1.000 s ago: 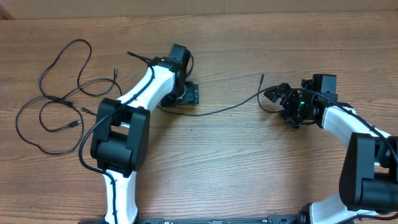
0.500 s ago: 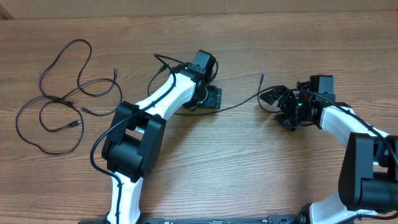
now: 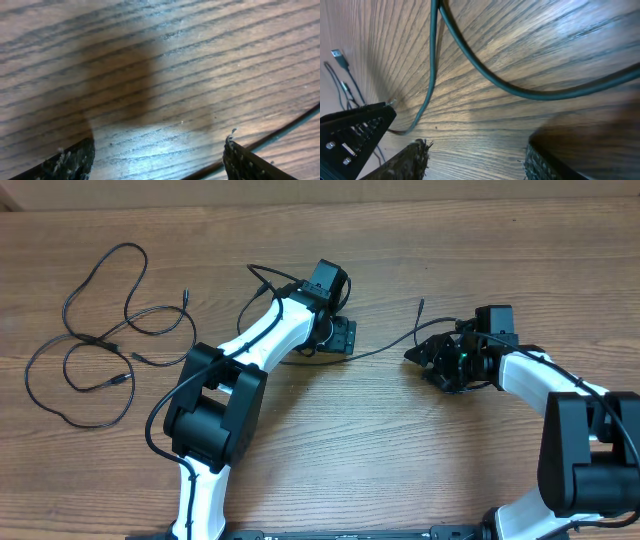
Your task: Untangle cables
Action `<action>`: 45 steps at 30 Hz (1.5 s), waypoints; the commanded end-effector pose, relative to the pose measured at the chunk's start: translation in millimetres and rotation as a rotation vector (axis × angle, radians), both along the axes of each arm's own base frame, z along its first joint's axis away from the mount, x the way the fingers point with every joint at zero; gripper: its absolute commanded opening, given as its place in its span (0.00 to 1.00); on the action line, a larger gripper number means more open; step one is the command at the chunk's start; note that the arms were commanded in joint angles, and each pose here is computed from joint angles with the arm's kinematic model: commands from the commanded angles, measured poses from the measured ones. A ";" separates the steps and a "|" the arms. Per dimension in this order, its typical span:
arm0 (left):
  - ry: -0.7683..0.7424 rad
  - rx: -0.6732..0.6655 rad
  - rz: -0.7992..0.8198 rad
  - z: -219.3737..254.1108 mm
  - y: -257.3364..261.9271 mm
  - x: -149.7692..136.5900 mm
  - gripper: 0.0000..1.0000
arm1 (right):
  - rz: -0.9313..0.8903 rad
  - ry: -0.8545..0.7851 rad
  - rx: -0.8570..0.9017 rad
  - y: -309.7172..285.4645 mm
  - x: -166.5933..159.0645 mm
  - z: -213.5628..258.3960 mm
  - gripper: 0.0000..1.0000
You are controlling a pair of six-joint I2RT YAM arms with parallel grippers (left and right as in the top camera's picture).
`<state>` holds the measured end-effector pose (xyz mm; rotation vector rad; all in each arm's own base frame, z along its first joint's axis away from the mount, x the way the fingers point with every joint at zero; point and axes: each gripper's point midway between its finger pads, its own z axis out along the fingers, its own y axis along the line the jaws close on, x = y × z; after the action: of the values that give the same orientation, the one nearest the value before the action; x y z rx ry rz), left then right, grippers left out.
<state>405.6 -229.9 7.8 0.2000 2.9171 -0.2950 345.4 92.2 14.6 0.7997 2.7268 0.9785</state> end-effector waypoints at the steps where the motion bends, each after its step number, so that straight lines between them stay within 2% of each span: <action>1: 0.086 0.084 -0.014 -43.4 16.8 -19.2 0.83 | -0.028 -0.084 -0.063 -19.5 16.5 12.9 0.60; 3: 0.086 0.084 -0.014 -45.6 16.4 -19.0 0.83 | -0.057 -0.116 -0.090 -29.8 25.1 14.1 0.51; 6: 0.093 0.088 -0.015 -50.0 16.5 -20.0 0.83 | -0.116 -0.129 -0.197 -52.4 32.6 8.2 0.29; 9: 0.104 0.093 -0.015 -54.8 17.4 -21.7 0.84 | -0.153 -0.121 -0.275 -66.6 33.6 2.8 0.19; 16: 0.105 0.093 -0.016 -55.8 17.3 -21.8 0.81 | -0.131 -0.068 -0.275 -59.2 24.4 -10.2 0.16; 22: 0.104 0.093 -0.016 -55.7 17.0 -21.6 0.79 | -0.128 0.055 -0.240 -37.7 4.6 -27.3 0.16; 32: 0.101 0.091 -0.015 -55.6 16.8 -20.9 0.80 | 0.004 0.042 -0.242 7.7 -6.2 -28.0 0.16; 33: 0.100 0.091 -0.015 -55.6 16.6 -20.5 0.80 | 0.007 0.038 -0.241 9.1 -5.7 -27.6 0.15; 34: 0.099 0.090 -0.015 -55.5 16.5 -20.4 0.80 | 0.010 0.036 -0.238 10.1 -5.3 -26.7 0.04; 40: 0.099 0.091 -0.015 -55.6 16.6 -20.3 0.80 | 0.067 -0.116 -0.236 3.9 21.5 6.7 0.04; 45: 0.094 0.088 -0.015 -55.4 16.0 -19.2 0.80 | -0.043 -0.160 -0.297 -33.5 43.7 15.5 0.04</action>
<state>410.4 -227.2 5.9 0.1944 2.9004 -0.2620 367.9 79.7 8.8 0.7025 2.7112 0.6394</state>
